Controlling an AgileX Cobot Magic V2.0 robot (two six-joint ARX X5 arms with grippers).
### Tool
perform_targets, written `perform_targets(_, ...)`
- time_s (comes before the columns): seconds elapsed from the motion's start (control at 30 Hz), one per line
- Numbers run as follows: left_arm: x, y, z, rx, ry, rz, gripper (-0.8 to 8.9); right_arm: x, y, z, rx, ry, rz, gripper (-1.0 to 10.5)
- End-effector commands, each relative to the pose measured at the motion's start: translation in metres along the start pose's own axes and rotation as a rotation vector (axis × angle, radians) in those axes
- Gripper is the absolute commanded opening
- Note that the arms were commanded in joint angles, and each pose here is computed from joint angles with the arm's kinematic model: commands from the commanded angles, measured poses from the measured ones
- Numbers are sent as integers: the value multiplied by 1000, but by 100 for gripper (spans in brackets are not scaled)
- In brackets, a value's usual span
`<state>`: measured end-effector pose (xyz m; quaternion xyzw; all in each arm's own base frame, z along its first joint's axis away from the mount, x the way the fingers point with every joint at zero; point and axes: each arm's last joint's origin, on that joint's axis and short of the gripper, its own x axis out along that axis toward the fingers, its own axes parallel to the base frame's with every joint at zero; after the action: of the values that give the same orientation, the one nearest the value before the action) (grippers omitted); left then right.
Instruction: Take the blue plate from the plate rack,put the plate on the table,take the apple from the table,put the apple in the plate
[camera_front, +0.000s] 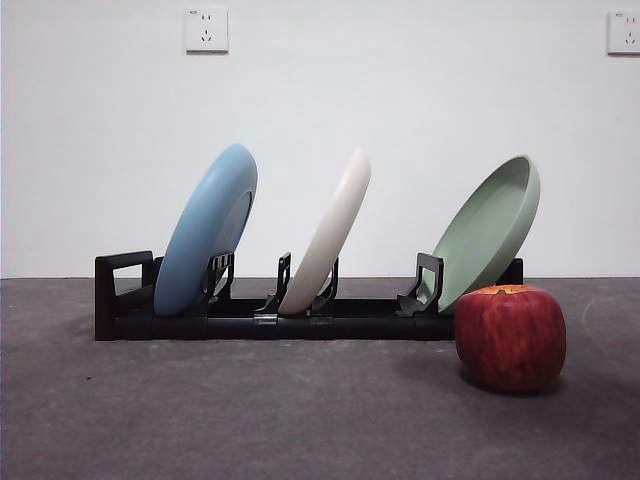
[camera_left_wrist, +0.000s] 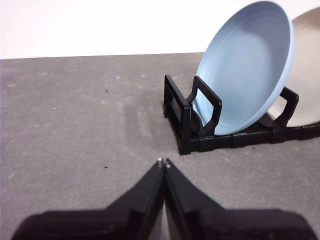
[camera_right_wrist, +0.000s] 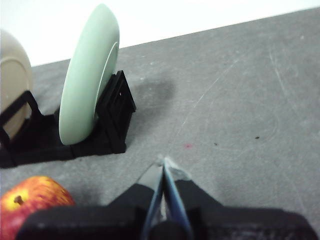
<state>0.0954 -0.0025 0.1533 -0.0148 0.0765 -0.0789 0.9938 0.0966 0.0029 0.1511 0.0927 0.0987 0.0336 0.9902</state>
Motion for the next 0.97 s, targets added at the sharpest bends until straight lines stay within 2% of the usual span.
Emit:
perform_targets(0.03,1,0,-2,-21,-14,0,-3,2,-1,-5,92,15,-1,1)
perform_targets(0.13,1,0,-2,-62,-14,0,-3,2,-1,-5,107,16,6,0)
perform_targets(0.23,1,0,-2,-119,-14,0,-8,1,1,-3,125,22,55,-8)
perform_targets(0.37,0,0,1,-249,-16,-1,-8,-3,4,6,212,14,78,-11)
perform_targets(0.47,-2,0,8,-301,-25,-5,-8,-5,6,18,252,1,83,-11)
perform_targets(0.63,-8,-2,29,-320,-42,-28,-8,-9,11,45,271,15,85,-11)
perform_targets(0.9,-11,-5,85,-312,-31,-68,-8,-3,25,99,271,121,214,-10)
perform_targets(0.97,-8,-6,99,-287,-15,-115,-8,1,28,112,247,154,250,-10)
